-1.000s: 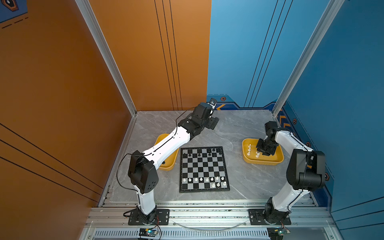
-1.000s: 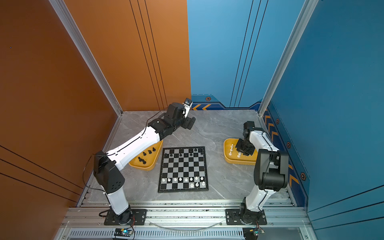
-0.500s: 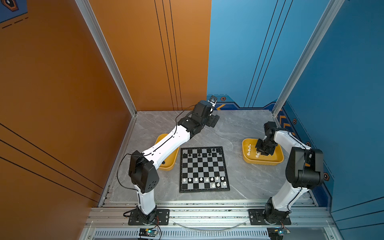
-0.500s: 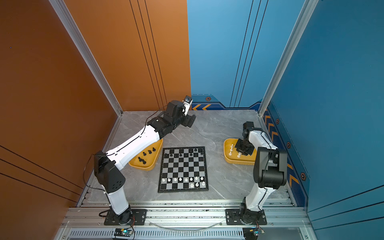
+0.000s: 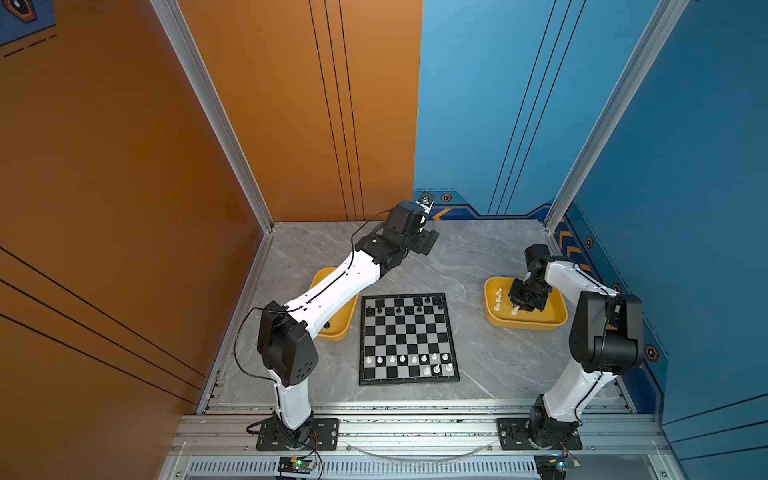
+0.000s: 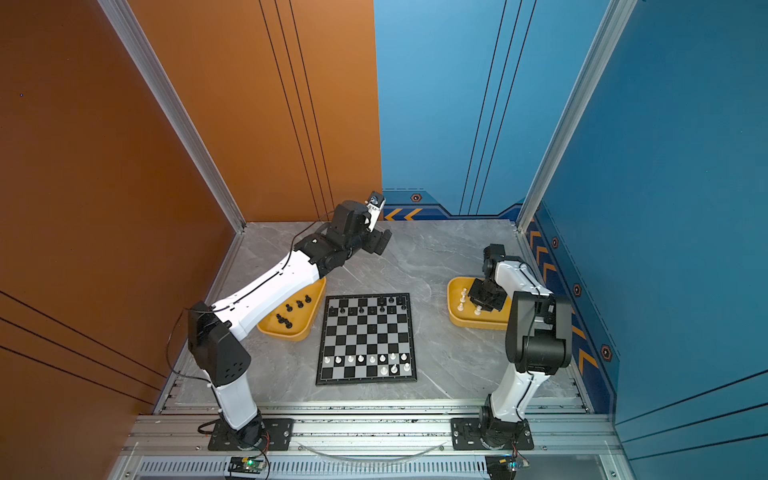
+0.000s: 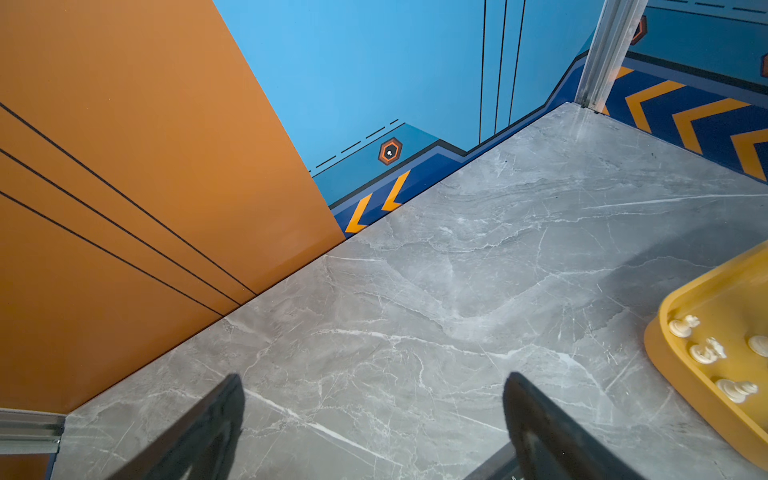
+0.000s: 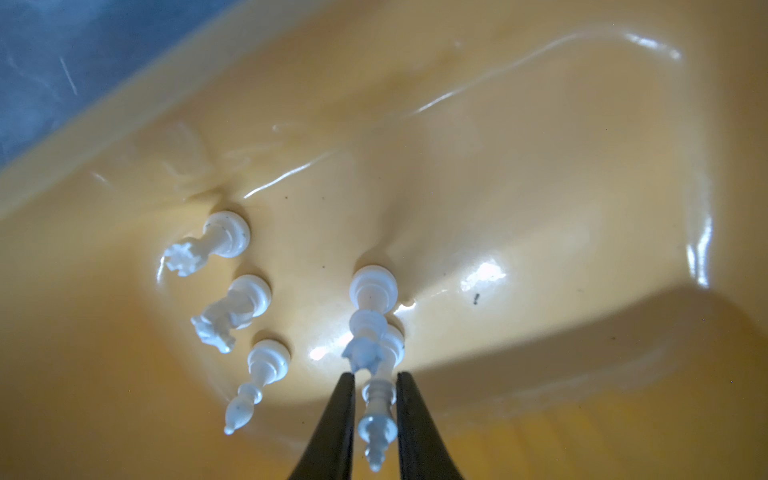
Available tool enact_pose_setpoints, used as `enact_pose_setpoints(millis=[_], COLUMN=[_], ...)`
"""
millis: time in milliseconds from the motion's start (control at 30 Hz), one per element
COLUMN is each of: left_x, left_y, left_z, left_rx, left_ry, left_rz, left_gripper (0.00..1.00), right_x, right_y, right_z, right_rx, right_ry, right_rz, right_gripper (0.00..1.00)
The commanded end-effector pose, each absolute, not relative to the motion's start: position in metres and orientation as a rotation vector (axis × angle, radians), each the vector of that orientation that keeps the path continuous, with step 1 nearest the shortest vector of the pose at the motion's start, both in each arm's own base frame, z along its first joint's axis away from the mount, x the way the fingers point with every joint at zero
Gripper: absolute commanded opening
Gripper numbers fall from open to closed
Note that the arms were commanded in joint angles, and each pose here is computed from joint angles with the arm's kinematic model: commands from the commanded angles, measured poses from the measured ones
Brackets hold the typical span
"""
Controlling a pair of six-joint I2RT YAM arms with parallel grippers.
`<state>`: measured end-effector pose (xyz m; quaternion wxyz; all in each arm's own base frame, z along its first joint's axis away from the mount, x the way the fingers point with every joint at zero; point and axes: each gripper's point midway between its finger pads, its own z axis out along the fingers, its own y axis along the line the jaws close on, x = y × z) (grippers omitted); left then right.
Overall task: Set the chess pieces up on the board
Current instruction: 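Lower the right gripper and grasp a tall white piece in the tray, then carry the white piece to the board while the left arm moves over black pieces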
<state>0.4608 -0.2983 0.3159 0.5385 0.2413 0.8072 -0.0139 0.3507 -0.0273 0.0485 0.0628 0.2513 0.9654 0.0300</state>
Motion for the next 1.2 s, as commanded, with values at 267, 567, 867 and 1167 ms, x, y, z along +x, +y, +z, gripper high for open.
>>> enact_pose_setpoints(millis=[267, 567, 867, 1167], left_x=[0.447, 0.434, 0.407, 0.354], left_y=[-0.274, -0.256, -0.220, -0.171], left_z=[0.319, 0.318, 0.309, 0.283], left_rx=[0.564, 0.533, 0.433, 0.320], left_ry=[1.934, 1.925, 1.937, 1.999], left_rz=[0.032, 0.040, 0.037, 0.026], left_gripper=[0.98, 0.98, 0.98, 0.98], right_x=[0.349, 0.347, 0.341, 0.323], right_y=[-0.023, -0.009, 0.011, 0.056], right_z=[0.052, 0.084, 0.128, 0.159], right_rx=[0.695, 0.622, 0.535, 0.399], right_ry=[2.939, 2.930, 2.899, 2.901], right_rz=[0.034, 0.014, 0.027, 0.074], right_gripper=[0.16, 0.13, 0.13, 0.13])
